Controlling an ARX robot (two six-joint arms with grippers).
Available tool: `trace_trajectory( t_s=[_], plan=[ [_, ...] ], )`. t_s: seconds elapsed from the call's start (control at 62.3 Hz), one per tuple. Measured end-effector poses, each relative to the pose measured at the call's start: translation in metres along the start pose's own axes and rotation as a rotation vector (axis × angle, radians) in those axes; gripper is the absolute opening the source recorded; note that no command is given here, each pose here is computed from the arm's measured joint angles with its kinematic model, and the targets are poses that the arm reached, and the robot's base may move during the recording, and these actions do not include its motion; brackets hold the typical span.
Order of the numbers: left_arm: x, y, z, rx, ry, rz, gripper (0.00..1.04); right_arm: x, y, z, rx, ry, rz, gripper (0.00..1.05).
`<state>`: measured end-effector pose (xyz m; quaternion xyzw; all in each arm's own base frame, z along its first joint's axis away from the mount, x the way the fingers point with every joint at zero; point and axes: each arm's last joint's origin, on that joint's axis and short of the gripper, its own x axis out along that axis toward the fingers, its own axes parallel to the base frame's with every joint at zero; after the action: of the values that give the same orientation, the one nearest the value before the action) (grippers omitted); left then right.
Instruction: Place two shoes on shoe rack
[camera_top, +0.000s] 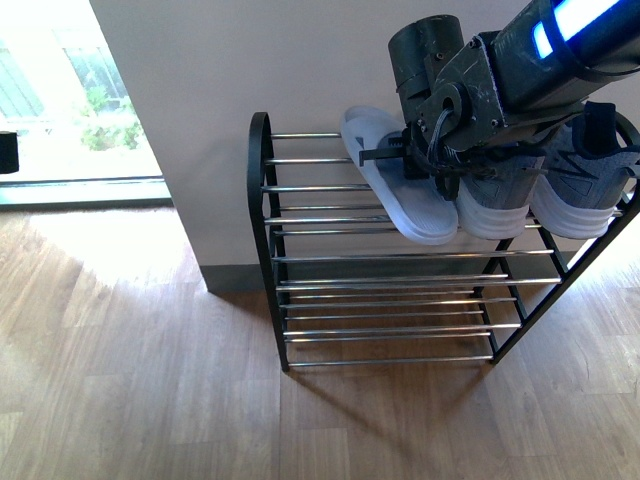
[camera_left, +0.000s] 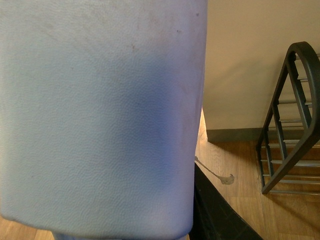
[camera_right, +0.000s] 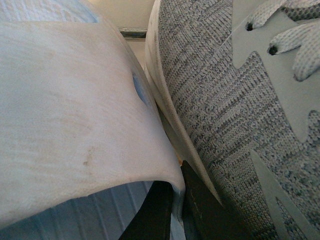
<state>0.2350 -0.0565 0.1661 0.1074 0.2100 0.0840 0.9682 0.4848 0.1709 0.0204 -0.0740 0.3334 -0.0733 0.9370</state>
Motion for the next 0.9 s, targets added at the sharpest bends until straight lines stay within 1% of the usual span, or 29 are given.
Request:
trace_trajectory(
  t_s=[0.096,0.209,0.241,0.273,0.337,0.353,0.385,0.401,0.433,0.449,0.497,0.561,0.61,0.722,0.898],
  plan=[
    [0.000,0.000,0.000,0.000,0.000,-0.002,0.02,-0.011,-0.004,-0.001,0.011,-0.016,0.033,0.23],
    [0.000,0.000,0.000,0.000,0.000,-0.002,0.02,-0.042,-0.014,0.009,0.042,-0.060,0.093,0.48],
    [0.000,0.000,0.000,0.000,0.000,-0.002,0.02,-0.050,-0.016,0.012,0.048,-0.075,0.109,0.53],
    [0.000,0.000,0.000,0.000,0.000,-0.002,0.02,-0.065,-0.021,0.015,0.060,-0.102,0.144,0.62],
    [0.000,0.000,0.000,0.000,0.000,-0.002,0.02,-0.090,-0.029,0.018,0.077,-0.140,0.204,0.76],
    [0.000,0.000,0.000,0.000,0.000,-0.002,0.02,-0.093,-0.030,0.018,0.079,-0.144,0.211,0.78],
    [0.000,0.000,0.000,0.000,0.000,-0.002,0.02,-0.107,-0.035,0.018,0.084,-0.160,0.243,0.85],
    [0.000,0.000,0.000,0.000,0.000,-0.002,0.02,-0.117,-0.040,0.017,0.086,-0.170,0.270,0.90],
    [0.000,0.000,0.000,0.000,0.000,-0.002,0.02,-0.130,-0.046,0.015,0.090,-0.186,0.305,0.96],
    [0.000,0.000,0.000,0.000,0.000,-0.002,0.02,-0.138,-0.050,0.014,0.093,-0.194,0.324,0.97],
    [0.000,0.000,0.000,0.000,0.000,-0.002,0.02,-0.159,-0.061,0.010,0.097,-0.217,0.392,0.95],
    [0.000,0.000,0.000,0.000,0.000,-0.002,0.02,-0.193,-0.082,0.003,0.098,-0.265,0.492,0.96],
    [0.000,0.000,0.000,0.000,0.000,-0.002,0.02,-0.210,-0.095,-0.002,0.092,-0.300,0.528,0.96],
    [0.000,0.000,0.000,0.000,0.000,-0.002,0.02,-0.242,-0.122,-0.015,0.079,-0.364,0.573,0.96],
    [0.000,0.000,0.000,0.000,0.000,-0.002,0.02,-0.276,-0.159,-0.050,0.086,-0.421,0.566,0.96]
  ],
)
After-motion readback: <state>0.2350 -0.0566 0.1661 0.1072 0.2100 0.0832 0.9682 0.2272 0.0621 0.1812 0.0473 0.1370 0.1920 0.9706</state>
